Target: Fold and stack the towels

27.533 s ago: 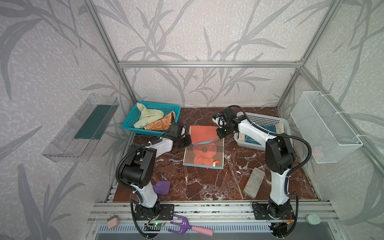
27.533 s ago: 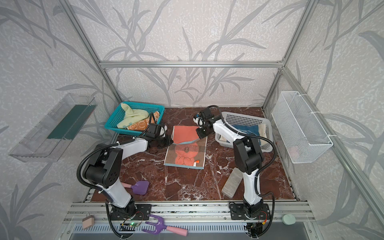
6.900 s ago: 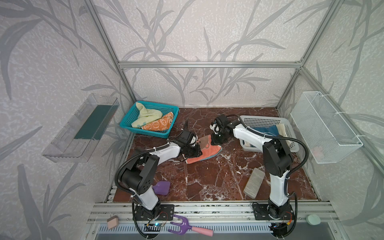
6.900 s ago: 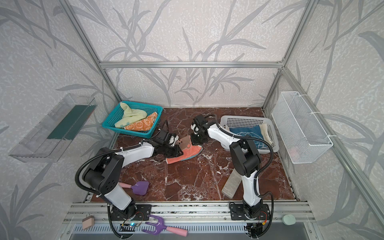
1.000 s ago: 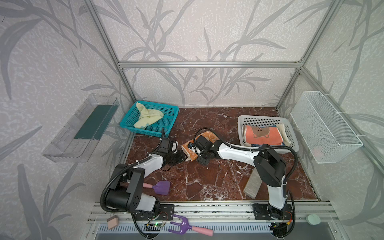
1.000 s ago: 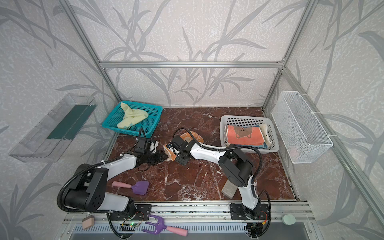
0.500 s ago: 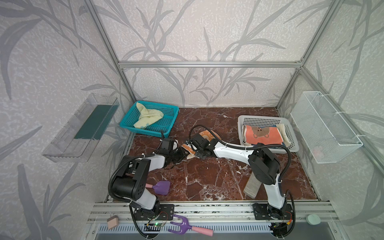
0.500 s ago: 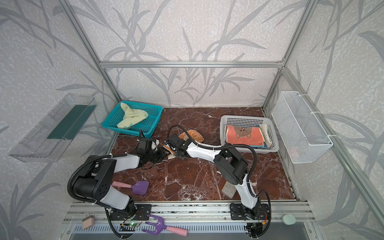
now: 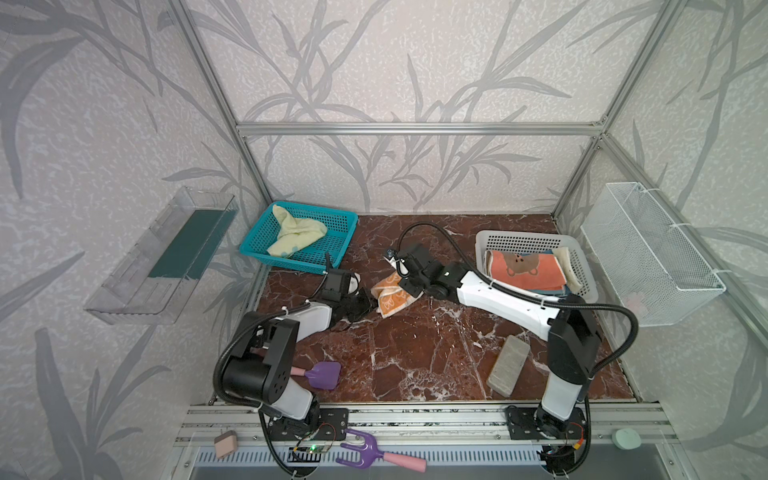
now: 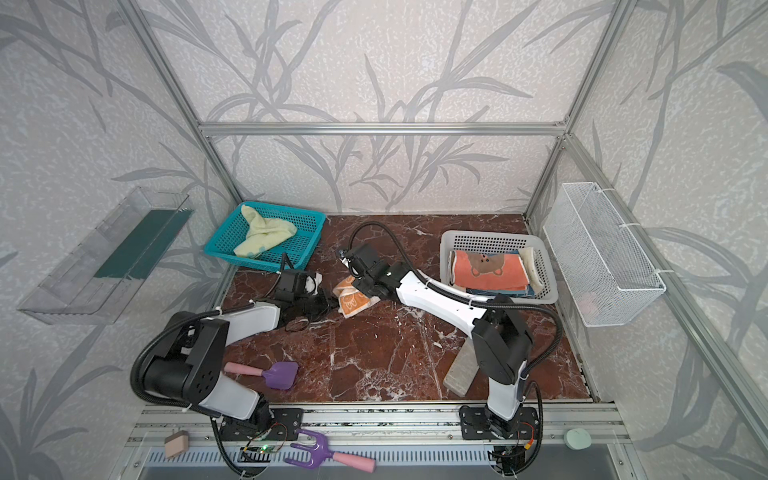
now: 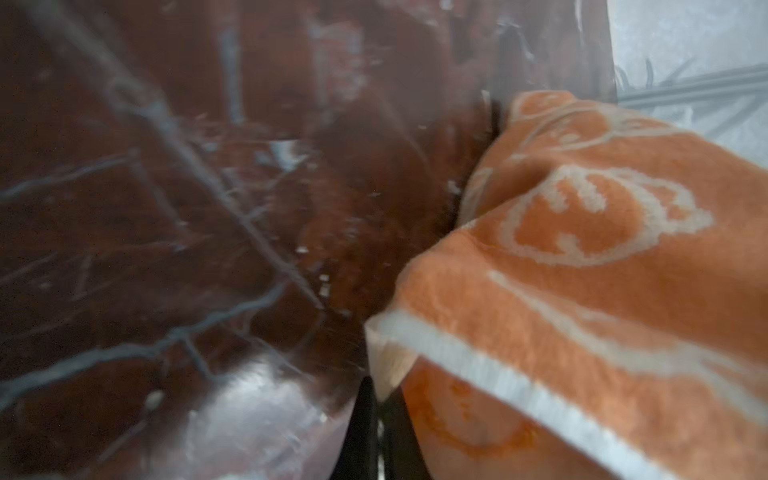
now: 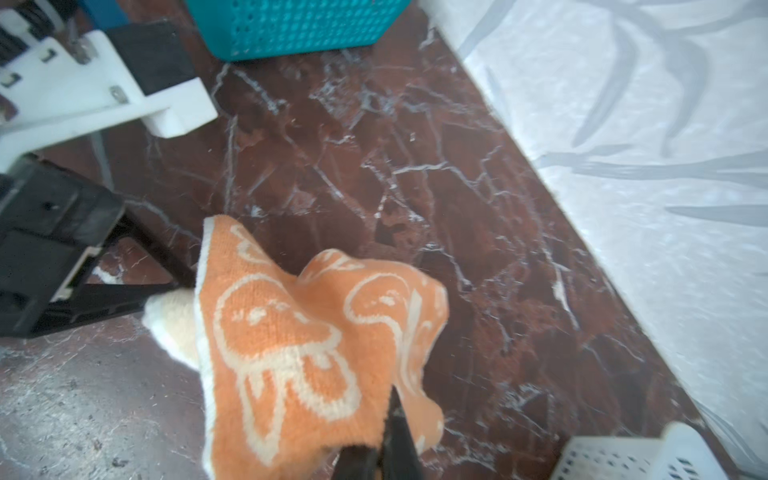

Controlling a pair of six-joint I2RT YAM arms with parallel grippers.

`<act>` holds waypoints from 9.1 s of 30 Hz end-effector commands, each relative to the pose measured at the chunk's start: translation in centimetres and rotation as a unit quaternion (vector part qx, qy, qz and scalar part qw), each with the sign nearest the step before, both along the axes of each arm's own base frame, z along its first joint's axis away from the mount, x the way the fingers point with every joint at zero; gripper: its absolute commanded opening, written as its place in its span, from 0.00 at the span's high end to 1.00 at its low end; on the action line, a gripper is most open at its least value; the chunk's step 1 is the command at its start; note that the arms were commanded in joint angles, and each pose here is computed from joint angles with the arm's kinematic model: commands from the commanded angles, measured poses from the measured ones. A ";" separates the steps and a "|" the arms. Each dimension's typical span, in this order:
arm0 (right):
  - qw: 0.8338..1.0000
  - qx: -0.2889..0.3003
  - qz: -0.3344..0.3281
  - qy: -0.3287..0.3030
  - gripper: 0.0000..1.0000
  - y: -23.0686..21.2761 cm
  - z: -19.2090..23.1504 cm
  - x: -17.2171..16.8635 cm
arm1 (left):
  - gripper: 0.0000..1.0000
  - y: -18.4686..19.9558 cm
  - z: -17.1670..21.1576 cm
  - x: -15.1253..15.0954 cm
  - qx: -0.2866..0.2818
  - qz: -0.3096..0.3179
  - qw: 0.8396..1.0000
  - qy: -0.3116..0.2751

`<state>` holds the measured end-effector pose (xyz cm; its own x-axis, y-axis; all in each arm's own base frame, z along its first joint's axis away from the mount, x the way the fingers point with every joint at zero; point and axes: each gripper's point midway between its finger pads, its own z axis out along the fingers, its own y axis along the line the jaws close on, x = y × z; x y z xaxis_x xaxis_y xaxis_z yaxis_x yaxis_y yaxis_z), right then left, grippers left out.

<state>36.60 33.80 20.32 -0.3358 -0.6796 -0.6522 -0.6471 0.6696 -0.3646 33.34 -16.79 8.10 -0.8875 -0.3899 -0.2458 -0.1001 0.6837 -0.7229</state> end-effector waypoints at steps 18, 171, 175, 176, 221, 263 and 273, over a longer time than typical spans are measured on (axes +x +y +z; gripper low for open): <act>0.957 0.075 -0.037 0.279 0.55 2.0 -4.4 7.9 | 0.98 3.5 0.0 -8.0 -0.003 0.036 0.997 0.070; 0.909 0.193 -0.261 0.261 1.00 -12.7 -7.2 16.1 | 1.00 3.0 6.0 16.4 0.198 -0.087 0.957 -0.192; 0.905 0.201 -0.255 0.276 1.00 -13.0 -7.3 13.4 | 1.00 2.0 5.4 12.7 0.195 -0.093 0.959 -0.181; 0.902 0.204 -0.255 0.283 1.00 -13.1 -8.0 12.6 | 1.00 1.6 4.5 11.7 0.190 -0.095 0.962 -0.172; 0.871 0.161 -0.246 0.395 1.00 -12.5 -14.5 -2.8 | 1.00 2.1 -0.8 -1.8 0.187 -0.098 0.972 -0.108; 0.862 0.045 -0.265 0.429 1.00 -17.1 -20.6 -7.2 | 1.00 1.3 -9.7 -8.4 0.247 -0.099 0.964 0.026; 0.866 0.105 -0.277 0.403 1.00 -16.5 -16.3 -3.6 | 1.00 1.2 -6.4 -2.1 0.243 -0.123 0.962 -0.008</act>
<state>32.82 19.63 2.98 -0.9673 -0.1994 -0.1570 -0.2385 0.9256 0.2939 32.05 -18.38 2.37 -0.9147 -0.0364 -0.4024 0.1463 0.8985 -0.4140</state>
